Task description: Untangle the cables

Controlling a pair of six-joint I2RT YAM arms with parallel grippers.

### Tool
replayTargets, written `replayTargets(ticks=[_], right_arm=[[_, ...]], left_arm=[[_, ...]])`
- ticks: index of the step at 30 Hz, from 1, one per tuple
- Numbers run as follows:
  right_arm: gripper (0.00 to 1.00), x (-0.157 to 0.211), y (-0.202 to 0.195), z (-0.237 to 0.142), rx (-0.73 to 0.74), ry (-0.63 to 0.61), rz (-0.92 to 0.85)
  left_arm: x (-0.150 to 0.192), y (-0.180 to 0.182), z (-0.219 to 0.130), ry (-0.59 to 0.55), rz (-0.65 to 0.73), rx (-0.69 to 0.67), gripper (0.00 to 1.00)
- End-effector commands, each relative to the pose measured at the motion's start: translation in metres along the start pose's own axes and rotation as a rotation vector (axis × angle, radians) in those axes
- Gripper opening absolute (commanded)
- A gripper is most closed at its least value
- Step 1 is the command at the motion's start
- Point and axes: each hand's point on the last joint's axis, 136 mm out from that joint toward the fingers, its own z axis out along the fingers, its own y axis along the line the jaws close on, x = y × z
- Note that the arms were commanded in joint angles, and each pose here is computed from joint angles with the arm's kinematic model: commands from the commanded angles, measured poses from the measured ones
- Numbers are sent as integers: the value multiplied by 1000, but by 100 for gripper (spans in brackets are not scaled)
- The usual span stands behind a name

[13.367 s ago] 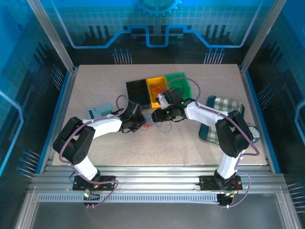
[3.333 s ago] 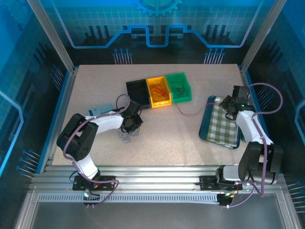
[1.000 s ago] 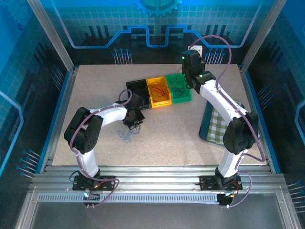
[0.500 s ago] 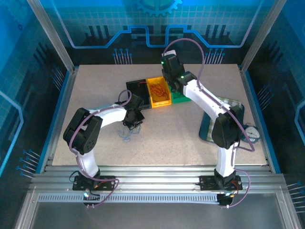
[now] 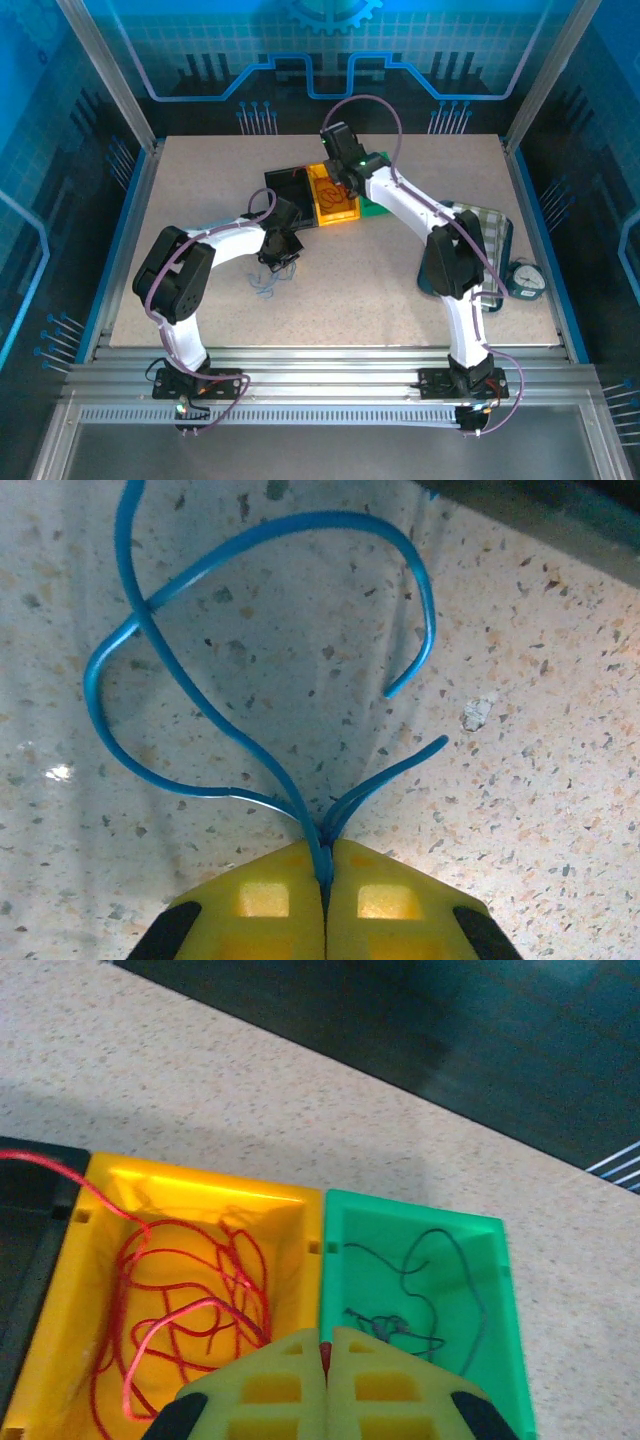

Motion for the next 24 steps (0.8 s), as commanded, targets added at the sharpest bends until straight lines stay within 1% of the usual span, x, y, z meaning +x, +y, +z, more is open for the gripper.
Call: replayTargets(ticks=[1, 9, 21, 22, 24], right_arm=[[0, 6, 30, 9, -85, 18, -39], [0, 30, 50, 35, -151, 74, -28], [0, 55, 60, 70, -243, 156, 117], [0, 66, 65, 78, -247, 182, 118], [0, 71, 68, 81, -254, 201, 122]], left_arm=[[11, 17, 33, 53, 22, -55, 0], [10, 15, 28, 62, 39, -76, 0], [7, 14, 18, 55, 51, -102, 0], [6, 13, 17, 52, 51, -103, 0], [5, 12, 16, 50, 48, -103, 0]])
